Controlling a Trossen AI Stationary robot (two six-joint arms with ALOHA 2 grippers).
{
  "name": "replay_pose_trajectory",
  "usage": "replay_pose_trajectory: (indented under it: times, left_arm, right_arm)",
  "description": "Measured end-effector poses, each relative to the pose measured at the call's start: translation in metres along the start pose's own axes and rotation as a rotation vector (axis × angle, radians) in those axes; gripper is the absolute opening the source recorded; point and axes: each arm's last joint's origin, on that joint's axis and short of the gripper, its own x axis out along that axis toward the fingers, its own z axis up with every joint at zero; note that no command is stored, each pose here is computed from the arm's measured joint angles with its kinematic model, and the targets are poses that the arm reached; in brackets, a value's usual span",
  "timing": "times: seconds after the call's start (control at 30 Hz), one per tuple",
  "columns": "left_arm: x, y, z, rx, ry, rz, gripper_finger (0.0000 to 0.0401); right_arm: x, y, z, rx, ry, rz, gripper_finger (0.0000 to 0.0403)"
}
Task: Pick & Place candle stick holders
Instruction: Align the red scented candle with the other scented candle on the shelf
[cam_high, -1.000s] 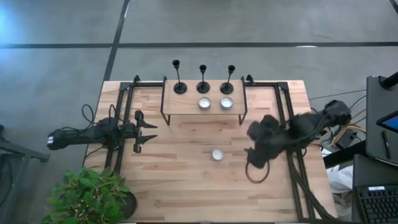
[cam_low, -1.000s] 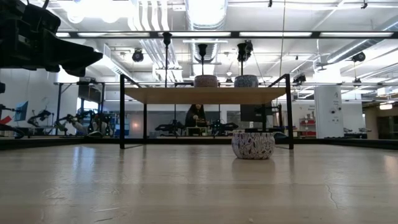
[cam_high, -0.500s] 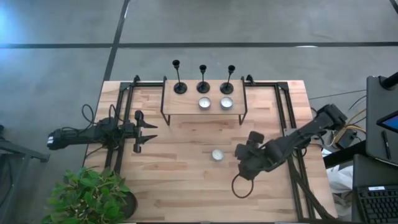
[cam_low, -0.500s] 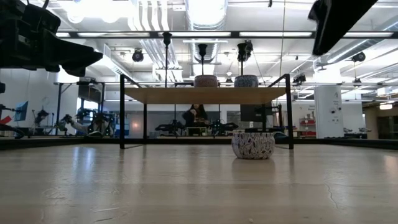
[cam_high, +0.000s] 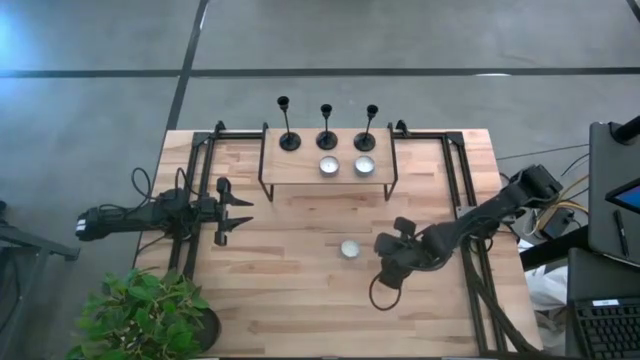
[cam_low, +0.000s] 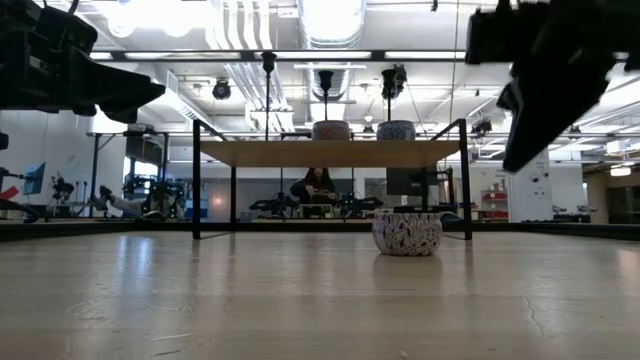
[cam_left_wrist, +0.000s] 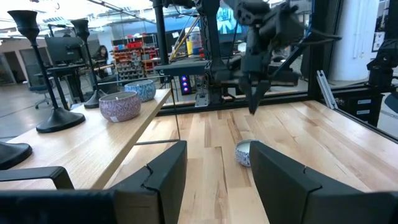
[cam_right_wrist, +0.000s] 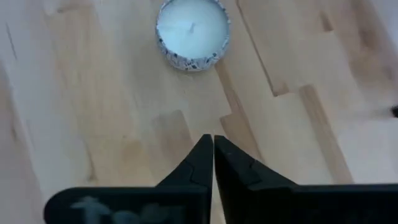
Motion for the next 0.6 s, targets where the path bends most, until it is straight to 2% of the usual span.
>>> replay_pose_trajectory:
  times: [0.17, 0.4, 0.6]
  left_arm:
    - [0.000, 0.000, 0.000, 0.000, 0.000, 0.000, 0.0181]
    - [0.000, 0.000, 0.000, 0.000, 0.000, 0.000, 0.0181]
    - [0.000, 0.000, 0.000, 0.000, 0.000, 0.000, 0.0181]
  right_arm:
    - [0.024, -0.009, -0.002, 0.032, -0.026, 0.099, 0.0008]
    - [0.041, -0.023, 0.001, 0.040, -0.080, 0.136, 0.0008]
    - [0.055, -0.033, 0.004, 0.069, -0.018, 0.178, 0.0008]
